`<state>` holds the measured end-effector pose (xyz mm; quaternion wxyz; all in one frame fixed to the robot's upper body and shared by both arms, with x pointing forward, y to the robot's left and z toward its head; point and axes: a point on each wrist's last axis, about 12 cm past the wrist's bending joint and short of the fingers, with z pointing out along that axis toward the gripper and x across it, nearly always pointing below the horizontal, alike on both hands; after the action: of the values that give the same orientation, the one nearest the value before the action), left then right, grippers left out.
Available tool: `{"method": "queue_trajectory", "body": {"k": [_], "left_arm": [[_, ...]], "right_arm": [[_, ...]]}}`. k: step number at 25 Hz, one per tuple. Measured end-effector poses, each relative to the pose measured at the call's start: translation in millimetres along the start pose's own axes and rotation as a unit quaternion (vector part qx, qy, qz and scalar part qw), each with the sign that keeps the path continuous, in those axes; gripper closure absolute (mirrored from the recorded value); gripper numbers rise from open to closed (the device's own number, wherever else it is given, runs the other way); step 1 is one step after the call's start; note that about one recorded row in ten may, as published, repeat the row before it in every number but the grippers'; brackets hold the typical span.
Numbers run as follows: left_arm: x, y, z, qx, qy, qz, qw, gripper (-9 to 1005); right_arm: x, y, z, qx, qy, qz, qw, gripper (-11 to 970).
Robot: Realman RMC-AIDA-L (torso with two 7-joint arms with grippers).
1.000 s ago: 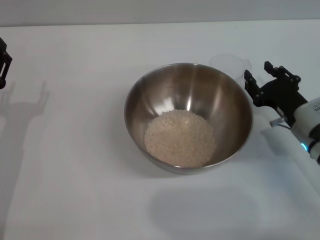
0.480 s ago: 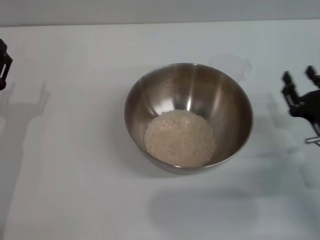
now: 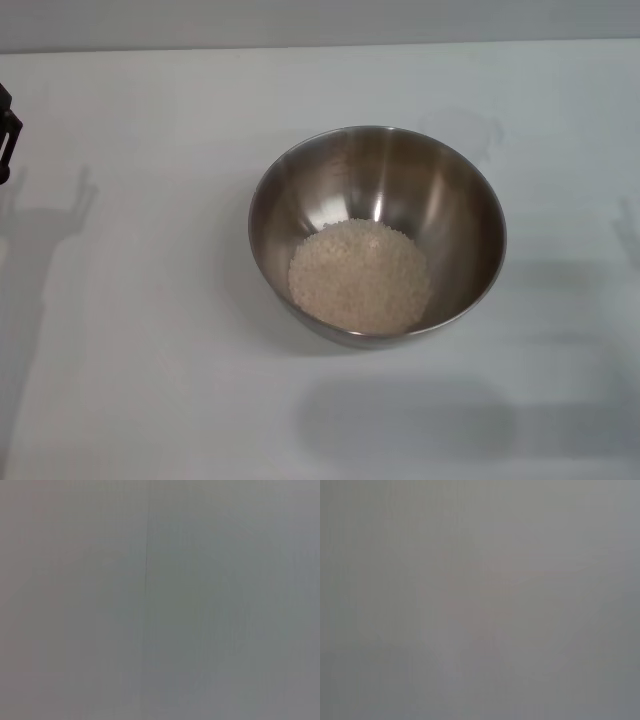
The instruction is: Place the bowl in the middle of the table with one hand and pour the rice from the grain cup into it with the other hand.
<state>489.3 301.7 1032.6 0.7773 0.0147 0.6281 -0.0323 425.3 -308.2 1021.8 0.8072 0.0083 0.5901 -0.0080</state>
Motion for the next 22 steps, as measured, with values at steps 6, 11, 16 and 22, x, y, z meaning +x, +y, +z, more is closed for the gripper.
{"method": "queue_trajectory", "body": {"k": [6, 11, 16, 22], "left_arm": [[1.6, 1.8, -2.1, -0.001, 0.005, 0.003, 1.0, 203], [3.6, 4.1, -5.1, -0.004, 0.012, 0.008, 1.0, 202], [6.3, 7.6, -10.2, -0.008, 0.021, 0.016, 1.0, 202], [7.0, 10.2, -12.5, -0.014, 0.023, 0.014, 1.0, 202]], "right_arm": [[-1.2, -0.1, -1.9, 0.006, -0.005, 0.0, 1.0, 119], [-2.7, -1.1, -4.7, 0.008, -0.01, -0.001, 1.0, 119], [-3.2, -1.9, -5.6, 0.009, -0.011, -0.005, 1.0, 119], [-3.4, -2.0, -5.9, 0.004, -0.011, -0.007, 1.0, 119]]}}
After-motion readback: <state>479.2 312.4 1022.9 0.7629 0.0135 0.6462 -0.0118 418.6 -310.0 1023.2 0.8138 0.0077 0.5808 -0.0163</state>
